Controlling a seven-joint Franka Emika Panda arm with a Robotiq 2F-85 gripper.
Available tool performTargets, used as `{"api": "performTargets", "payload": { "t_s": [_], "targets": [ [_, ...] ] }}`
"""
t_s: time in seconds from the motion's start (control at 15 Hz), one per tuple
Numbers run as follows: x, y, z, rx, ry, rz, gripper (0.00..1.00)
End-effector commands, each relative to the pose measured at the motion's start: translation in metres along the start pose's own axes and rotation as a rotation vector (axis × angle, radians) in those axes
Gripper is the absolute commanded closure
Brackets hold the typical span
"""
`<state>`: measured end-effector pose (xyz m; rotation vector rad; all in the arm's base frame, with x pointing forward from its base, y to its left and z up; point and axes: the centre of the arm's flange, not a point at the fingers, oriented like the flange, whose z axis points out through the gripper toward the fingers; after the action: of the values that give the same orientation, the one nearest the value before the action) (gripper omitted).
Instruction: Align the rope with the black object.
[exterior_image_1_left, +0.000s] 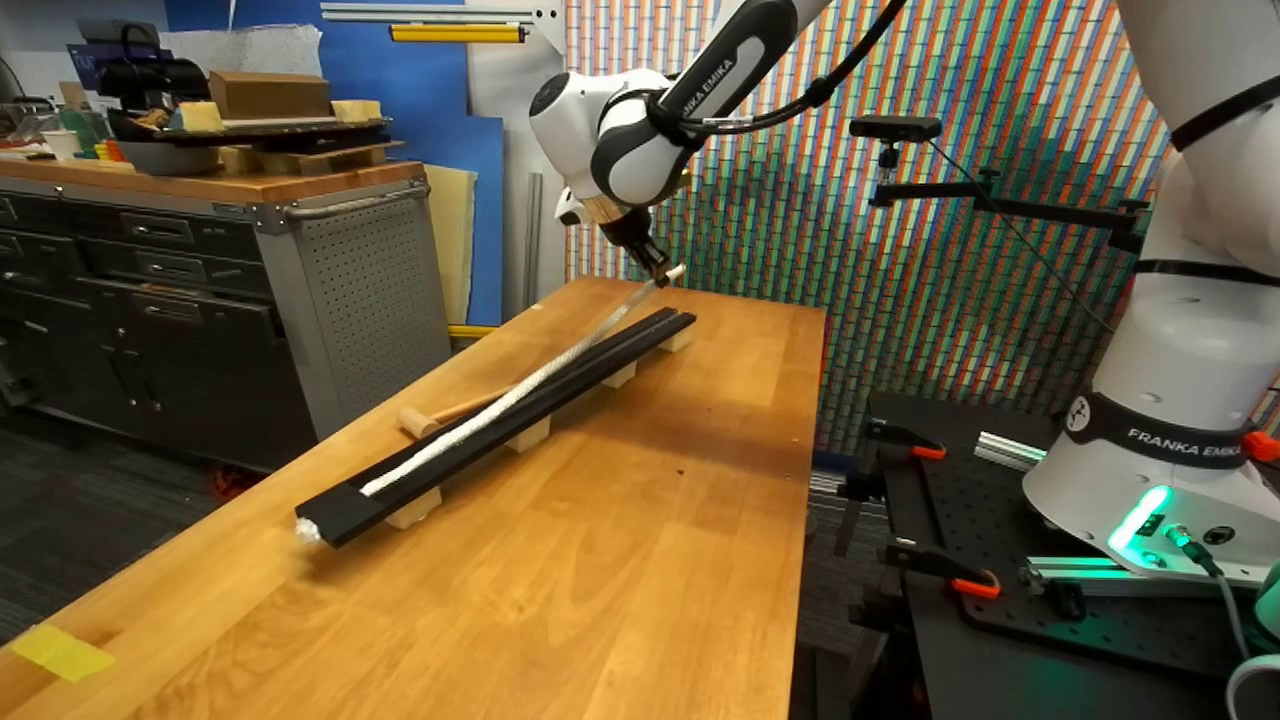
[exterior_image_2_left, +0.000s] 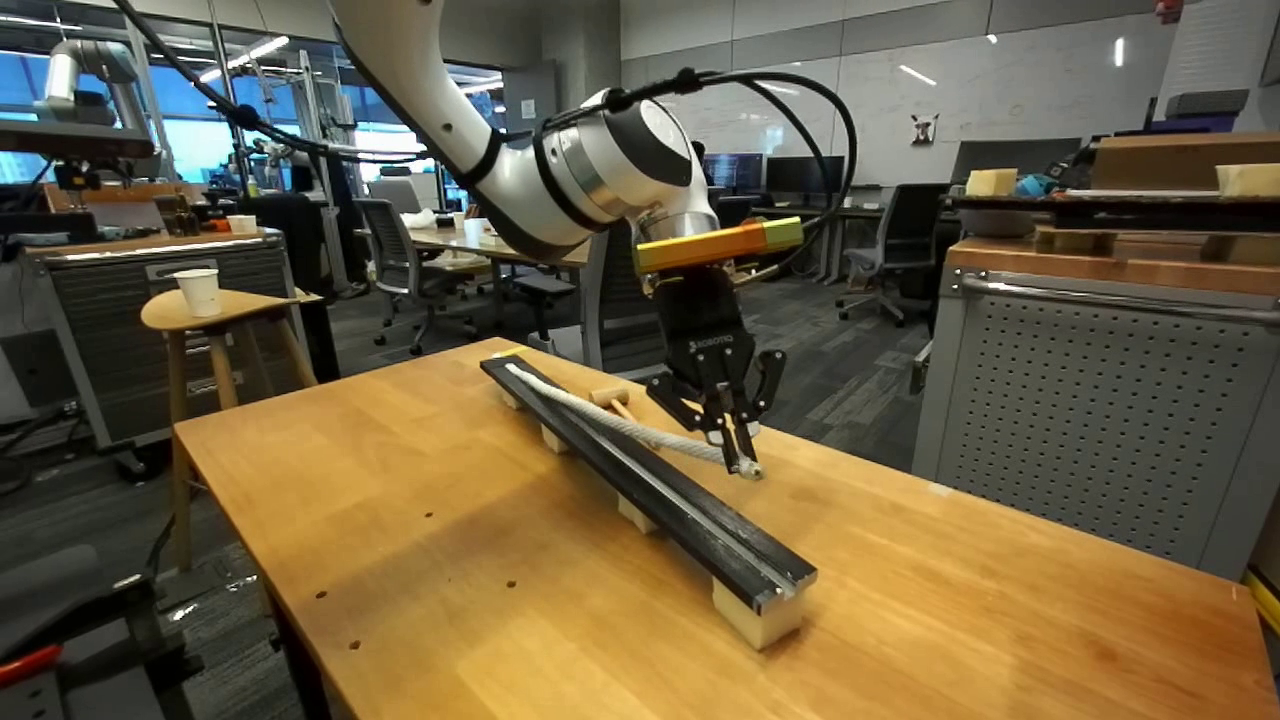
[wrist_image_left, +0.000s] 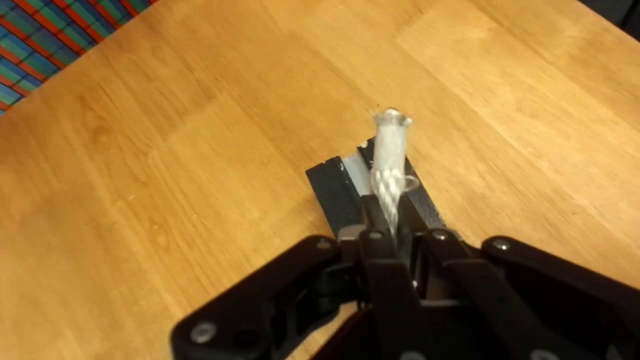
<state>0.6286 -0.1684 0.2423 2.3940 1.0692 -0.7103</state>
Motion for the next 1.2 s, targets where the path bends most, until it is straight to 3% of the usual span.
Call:
{"api": "performTargets", "payload": {
  "t_s": [0.0,0.2,0.27,0.67,0.73,1.13],
  "targets": [
    [0.004,0.020,0.004,-0.097,-0.034,0.030,0.97],
    [0.004,0.018,0.005,-0.125,-0.033,0.025,0.97],
    [0.008,0.007,0.004,-0.077,-0.012,0.011,0.89],
    [0.010,0.008,0.004,-0.093,-0.012,0.010,0.89],
    [0.011,0.010,0.005,-0.101,-0.014,0.025,0.97],
    [0.024,0.003,0.024,-0.081,0.012,0.078,0.97]
  ]
}}
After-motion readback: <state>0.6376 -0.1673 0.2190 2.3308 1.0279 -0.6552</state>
